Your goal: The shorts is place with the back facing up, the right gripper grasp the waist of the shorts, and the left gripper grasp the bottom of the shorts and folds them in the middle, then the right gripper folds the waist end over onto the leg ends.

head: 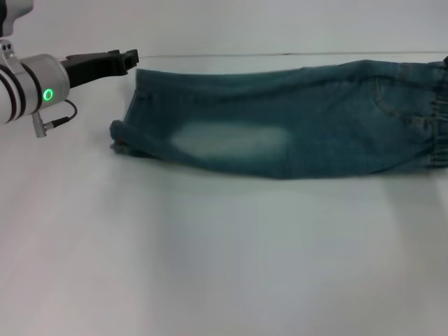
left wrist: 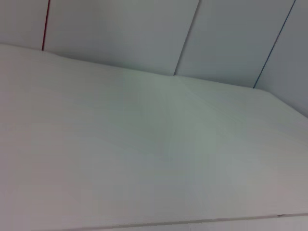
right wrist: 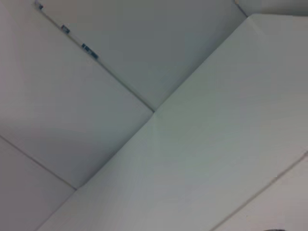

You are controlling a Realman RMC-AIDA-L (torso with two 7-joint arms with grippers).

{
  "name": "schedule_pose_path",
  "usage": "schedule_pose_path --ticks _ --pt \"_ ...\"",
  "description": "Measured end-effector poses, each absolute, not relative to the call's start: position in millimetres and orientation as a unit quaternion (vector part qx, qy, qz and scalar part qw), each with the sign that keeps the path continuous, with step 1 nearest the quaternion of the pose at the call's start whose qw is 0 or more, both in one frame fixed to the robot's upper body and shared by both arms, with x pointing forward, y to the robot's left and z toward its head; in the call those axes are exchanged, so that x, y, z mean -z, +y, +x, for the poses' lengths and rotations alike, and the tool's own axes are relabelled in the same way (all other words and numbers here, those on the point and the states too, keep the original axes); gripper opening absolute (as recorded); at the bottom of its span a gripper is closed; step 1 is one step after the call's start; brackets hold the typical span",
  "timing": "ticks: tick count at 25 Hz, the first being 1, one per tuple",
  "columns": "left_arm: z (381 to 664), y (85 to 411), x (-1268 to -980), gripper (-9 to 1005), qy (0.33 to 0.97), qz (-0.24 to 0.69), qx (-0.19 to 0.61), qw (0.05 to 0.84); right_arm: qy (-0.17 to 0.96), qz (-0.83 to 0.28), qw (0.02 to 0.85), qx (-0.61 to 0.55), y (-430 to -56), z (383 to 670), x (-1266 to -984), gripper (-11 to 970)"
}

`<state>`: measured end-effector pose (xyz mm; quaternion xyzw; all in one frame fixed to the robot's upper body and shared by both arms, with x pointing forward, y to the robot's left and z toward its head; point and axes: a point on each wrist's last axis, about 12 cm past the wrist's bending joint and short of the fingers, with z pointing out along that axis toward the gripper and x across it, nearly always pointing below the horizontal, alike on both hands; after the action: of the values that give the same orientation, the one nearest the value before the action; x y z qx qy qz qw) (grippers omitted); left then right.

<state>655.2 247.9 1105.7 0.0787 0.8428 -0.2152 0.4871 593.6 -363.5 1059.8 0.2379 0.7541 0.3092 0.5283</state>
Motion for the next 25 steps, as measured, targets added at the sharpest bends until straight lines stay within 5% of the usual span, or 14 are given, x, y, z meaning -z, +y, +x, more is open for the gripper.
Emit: schedule_pose_path --ticks 3,6,15,22,25 --pt "652 249 -1105 233 0.843 0.082 0.223 0.483 0.76 0.225 0.527 -0.307 -371 587 -1059 450" --pt "645 250 -1108 499 0.838 0.098 0.245 0.478 0.764 0.199 0.528 -0.313 -375 581 -1062 547" --pt "630 246 -1101 690 0.836 0.12 0.287 0.452 0.785 0.203 0.478 -0.339 -369 590 -1067 875" --pt "619 245 -1101 945 0.827 0.133 0.322 0.441 0.808 0.193 0.431 -0.353 -392 576 -1074 958" --pt "617 245 -1100 946 0.824 0.131 0.329 0.443 0.797 0.195 0.447 -0.357 -401 564 -1078 958"
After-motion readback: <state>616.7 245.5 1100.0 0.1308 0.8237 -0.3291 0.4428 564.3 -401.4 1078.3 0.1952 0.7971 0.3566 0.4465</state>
